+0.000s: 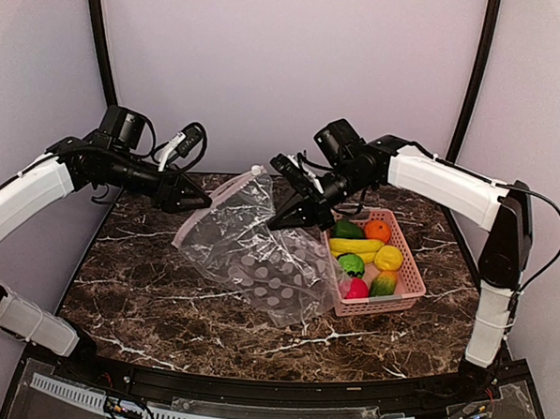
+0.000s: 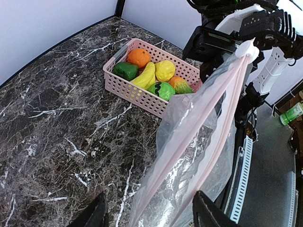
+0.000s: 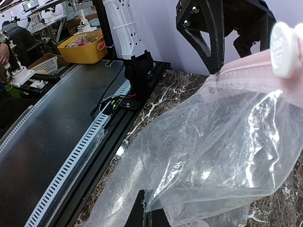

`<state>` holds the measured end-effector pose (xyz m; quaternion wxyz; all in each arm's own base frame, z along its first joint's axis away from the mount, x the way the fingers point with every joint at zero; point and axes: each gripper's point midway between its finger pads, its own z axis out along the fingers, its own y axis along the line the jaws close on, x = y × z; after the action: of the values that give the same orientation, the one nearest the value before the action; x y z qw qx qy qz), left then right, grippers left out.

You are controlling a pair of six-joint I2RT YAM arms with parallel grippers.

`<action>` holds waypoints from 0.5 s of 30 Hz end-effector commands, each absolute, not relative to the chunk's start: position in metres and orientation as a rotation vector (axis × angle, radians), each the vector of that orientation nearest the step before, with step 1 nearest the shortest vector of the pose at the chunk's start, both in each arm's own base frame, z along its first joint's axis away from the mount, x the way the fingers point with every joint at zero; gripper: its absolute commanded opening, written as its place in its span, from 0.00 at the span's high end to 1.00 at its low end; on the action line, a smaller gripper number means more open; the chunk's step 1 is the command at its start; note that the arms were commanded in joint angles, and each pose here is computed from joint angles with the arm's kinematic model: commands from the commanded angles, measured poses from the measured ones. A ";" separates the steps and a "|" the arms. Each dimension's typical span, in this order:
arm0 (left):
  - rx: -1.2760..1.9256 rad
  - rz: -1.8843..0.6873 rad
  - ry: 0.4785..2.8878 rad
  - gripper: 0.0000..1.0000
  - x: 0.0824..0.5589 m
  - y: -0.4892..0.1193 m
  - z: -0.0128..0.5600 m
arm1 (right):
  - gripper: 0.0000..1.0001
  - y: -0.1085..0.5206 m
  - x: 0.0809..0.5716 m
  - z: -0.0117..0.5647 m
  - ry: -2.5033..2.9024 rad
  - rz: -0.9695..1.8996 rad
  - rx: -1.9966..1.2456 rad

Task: Place the food in the zip-top bag and seal the zipper
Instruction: Pass from the right arm to the left

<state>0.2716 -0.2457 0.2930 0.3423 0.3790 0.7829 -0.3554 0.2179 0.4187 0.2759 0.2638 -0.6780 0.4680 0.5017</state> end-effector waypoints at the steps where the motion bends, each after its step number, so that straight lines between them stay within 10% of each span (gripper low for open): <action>1: 1.071 -0.889 1.951 0.39 0.258 -0.243 0.318 | 1.00 0.421 0.214 0.278 1.245 1.341 -1.859; 15: 1.084 -0.962 2.017 0.56 0.265 -0.253 0.287 | 1.00 0.425 0.208 0.274 1.240 1.349 -1.879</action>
<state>0.2739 -0.2496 0.2941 0.3384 0.4038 0.7733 -0.3529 0.2076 0.4207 0.2754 0.2539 -0.6860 0.4612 0.5022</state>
